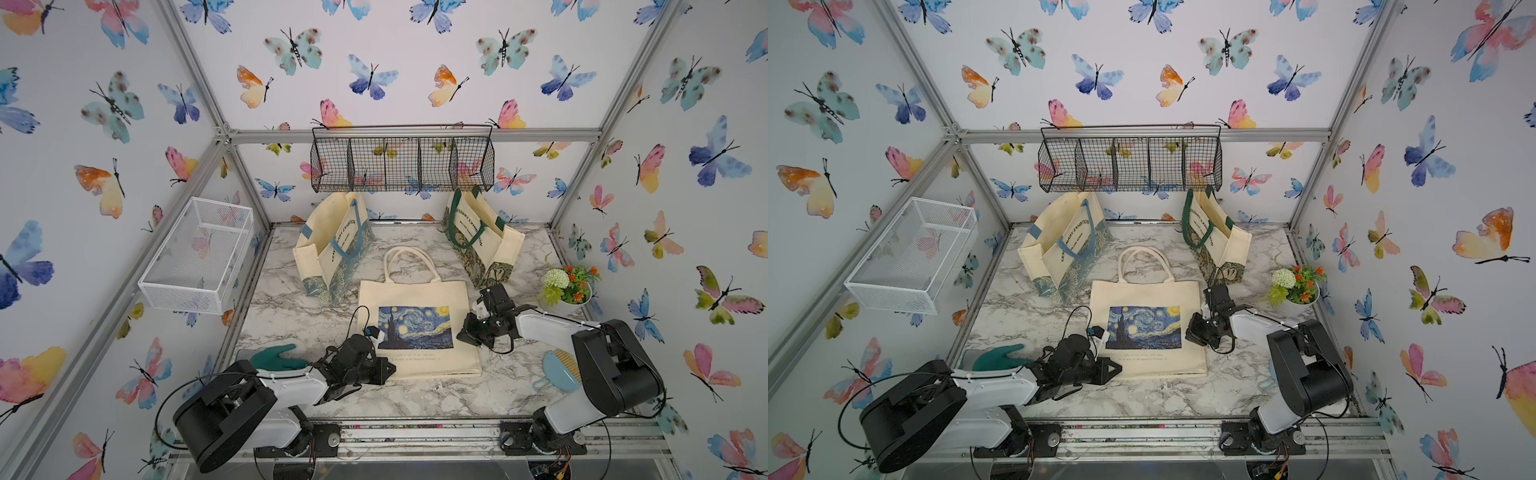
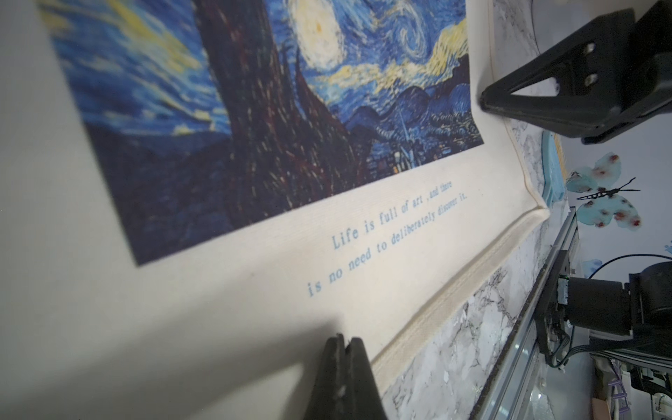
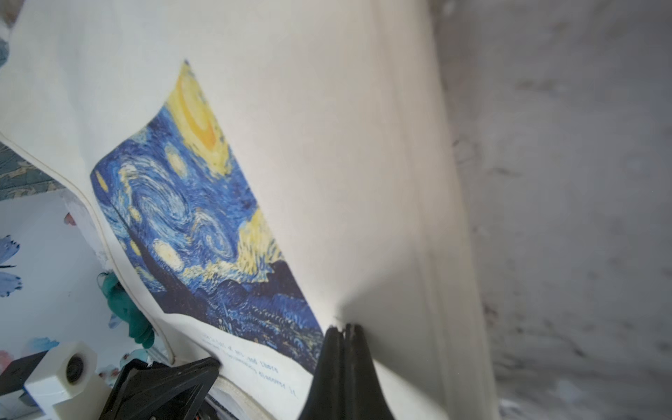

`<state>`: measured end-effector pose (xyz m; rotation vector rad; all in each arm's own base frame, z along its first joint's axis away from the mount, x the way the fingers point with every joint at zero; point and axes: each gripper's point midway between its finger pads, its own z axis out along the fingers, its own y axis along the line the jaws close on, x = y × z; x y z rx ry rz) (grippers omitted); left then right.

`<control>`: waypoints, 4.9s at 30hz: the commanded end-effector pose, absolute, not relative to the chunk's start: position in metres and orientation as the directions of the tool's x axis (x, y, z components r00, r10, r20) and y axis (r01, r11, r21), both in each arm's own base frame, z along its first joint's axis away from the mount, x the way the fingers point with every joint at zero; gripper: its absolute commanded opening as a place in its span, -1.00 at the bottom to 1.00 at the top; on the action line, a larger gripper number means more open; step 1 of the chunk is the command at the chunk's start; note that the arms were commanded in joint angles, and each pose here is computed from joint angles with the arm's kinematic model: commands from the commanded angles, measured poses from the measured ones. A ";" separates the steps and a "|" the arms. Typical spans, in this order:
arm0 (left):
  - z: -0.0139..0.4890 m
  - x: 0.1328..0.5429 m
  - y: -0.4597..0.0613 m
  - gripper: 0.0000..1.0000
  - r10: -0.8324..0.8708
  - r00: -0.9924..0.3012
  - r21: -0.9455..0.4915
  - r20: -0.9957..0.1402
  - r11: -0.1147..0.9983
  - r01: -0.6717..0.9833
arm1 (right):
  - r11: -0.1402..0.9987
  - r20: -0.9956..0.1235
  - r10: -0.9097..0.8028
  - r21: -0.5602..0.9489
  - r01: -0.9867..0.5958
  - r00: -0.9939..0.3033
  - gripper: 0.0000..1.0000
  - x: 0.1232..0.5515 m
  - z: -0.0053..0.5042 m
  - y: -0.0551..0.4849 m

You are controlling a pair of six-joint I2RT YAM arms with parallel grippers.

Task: Put away the canvas bag
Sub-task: Adjust the canvas bag at the center of the board, then pick up the canvas bag from the center of the board.

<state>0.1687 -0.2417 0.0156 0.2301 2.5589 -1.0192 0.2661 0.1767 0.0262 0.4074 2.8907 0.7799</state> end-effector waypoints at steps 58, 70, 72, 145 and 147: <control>0.008 0.338 -0.154 -1.00 -0.136 -0.916 -0.409 -0.377 0.912 0.033 | 0.848 -0.029 0.340 0.441 0.293 -0.940 -0.98 0.321 -0.016 0.138; 0.129 0.333 -0.181 -0.66 -0.143 -0.790 -0.551 -0.597 0.788 0.274 | 0.648 -0.115 0.200 0.760 0.043 -0.973 -0.96 0.309 0.070 0.190; 0.158 0.330 -0.179 -0.50 -0.152 -0.734 -0.536 -0.662 0.781 0.322 | 0.610 -0.163 0.186 0.792 -0.016 -0.969 -0.84 0.298 0.088 0.193; 0.234 0.379 -0.064 0.45 -0.268 -0.584 -0.397 -0.767 0.912 0.103 | 0.592 -0.171 0.204 0.806 -0.018 -0.964 0.02 0.236 0.097 0.179; 0.236 0.385 -0.061 0.45 -0.269 -0.570 -0.387 -0.776 0.917 0.093 | 0.594 -0.170 0.204 0.804 -0.016 -0.964 0.02 0.234 0.095 0.179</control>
